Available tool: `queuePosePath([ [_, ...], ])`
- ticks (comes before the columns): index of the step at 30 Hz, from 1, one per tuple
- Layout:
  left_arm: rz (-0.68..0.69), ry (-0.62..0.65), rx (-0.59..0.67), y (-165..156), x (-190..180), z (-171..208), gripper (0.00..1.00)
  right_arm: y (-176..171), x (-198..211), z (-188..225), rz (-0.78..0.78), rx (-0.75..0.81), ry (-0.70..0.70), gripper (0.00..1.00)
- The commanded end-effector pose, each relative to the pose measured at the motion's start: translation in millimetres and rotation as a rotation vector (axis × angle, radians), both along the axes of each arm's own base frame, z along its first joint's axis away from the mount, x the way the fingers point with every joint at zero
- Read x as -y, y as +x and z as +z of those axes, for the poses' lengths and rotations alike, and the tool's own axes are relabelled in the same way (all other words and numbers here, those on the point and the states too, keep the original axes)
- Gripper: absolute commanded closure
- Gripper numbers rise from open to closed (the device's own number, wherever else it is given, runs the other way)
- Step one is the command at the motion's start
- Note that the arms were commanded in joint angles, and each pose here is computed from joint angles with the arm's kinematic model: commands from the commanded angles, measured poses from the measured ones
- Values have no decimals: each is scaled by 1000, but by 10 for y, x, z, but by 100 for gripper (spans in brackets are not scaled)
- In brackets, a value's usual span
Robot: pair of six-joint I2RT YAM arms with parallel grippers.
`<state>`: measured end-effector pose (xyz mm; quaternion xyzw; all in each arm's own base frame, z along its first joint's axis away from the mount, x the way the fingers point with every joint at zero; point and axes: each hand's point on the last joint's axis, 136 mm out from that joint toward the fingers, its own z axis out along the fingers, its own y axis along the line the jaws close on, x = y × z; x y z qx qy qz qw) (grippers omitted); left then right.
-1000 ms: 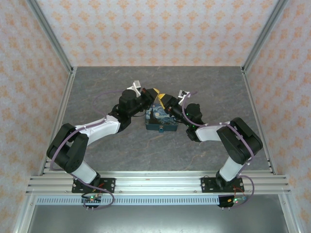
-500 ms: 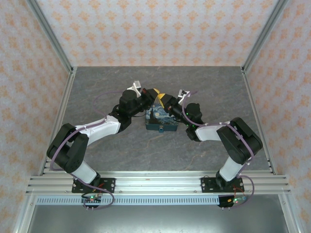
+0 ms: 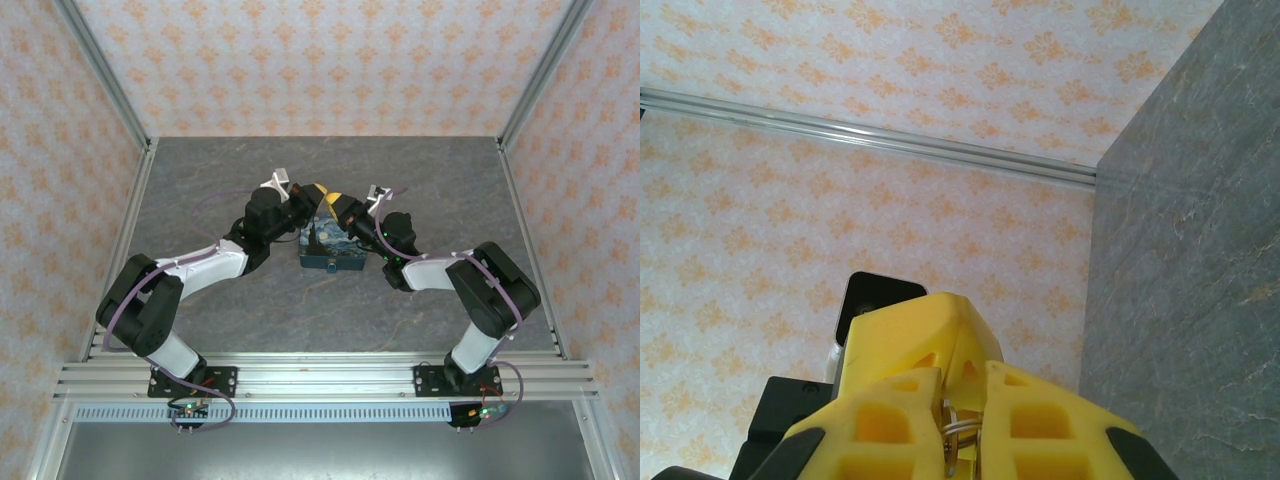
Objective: Unlock the padlock with the key
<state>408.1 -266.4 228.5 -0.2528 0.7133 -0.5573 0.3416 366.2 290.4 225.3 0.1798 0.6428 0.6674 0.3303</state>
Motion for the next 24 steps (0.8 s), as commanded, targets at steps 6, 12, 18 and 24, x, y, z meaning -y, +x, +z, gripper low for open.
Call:
queuePosePath([
  [6,9,-22,37,-13,3,162,100,19,107,78,-22,38,31,100],
  [12,-4,1,35,6,39,203,100,-49,142,37,-10,38,16,100],
  [18,7,17,26,12,11,192,59,-77,236,-10,-29,25,-1,100],
  [24,15,42,19,-10,-31,180,36,-90,328,-51,-45,10,-13,100],
])
